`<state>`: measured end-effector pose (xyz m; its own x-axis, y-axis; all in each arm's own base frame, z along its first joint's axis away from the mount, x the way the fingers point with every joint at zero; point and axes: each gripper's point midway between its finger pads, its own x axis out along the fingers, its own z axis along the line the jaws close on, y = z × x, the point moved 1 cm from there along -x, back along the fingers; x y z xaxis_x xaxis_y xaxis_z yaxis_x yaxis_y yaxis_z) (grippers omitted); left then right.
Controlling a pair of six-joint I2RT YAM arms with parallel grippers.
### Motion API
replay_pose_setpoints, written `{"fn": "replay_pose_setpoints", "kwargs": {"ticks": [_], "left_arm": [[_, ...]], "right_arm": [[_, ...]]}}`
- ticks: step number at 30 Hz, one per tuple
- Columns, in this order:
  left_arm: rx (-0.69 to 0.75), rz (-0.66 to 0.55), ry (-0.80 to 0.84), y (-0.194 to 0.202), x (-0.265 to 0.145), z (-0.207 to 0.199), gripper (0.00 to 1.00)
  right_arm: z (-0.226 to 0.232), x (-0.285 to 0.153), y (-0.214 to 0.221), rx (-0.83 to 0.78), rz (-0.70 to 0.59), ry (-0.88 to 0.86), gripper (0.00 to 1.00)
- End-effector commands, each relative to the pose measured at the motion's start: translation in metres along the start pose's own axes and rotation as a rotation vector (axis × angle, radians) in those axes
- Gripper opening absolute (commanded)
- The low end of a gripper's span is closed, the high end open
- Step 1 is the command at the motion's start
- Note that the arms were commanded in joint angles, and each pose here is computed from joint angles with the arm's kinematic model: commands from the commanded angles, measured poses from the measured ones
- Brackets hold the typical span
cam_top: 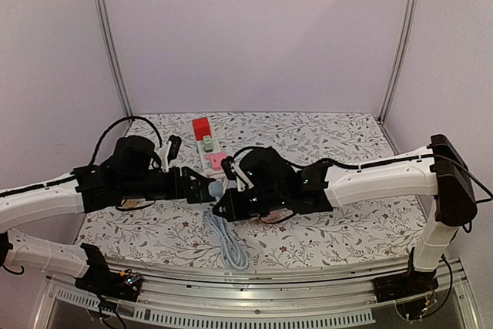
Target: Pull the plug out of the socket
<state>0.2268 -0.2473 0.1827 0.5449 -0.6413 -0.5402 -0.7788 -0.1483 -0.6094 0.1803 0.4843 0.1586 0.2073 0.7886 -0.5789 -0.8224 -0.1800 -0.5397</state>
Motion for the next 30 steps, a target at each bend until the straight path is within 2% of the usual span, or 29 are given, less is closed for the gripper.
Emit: {"fn": "replay_pose_setpoints", "kwargs": {"ticks": [1, 10, 13, 17, 24, 30], "left_arm": [[0.147, 0.071, -0.3, 0.019, -0.002, 0.064, 0.09], [0.187, 0.089, -0.453, 0.019, -0.002, 0.086, 0.06], [0.183, 0.084, -0.457, 0.018, -0.003, 0.085, 0.06], [0.157, 0.066, -0.417, 0.012, -0.003, 0.075, 0.06], [0.022, -0.002, -0.24, -0.001, -0.004, 0.041, 0.07], [-0.055, -0.017, -0.184, -0.008, -0.007, 0.033, 0.08]], "right_arm": [[-0.011, -0.043, -0.039, 0.051, -0.105, 0.087, 0.0], [-0.003, -0.068, -0.054, 0.03, -0.16, 0.094, 0.0], [-0.003, -0.07, -0.055, 0.027, -0.161, 0.101, 0.0], [-0.007, -0.065, -0.051, 0.026, -0.148, 0.11, 0.0], [-0.018, -0.047, -0.037, 0.03, -0.096, 0.13, 0.0], [-0.015, -0.052, -0.04, 0.022, -0.106, 0.122, 0.0]]}}
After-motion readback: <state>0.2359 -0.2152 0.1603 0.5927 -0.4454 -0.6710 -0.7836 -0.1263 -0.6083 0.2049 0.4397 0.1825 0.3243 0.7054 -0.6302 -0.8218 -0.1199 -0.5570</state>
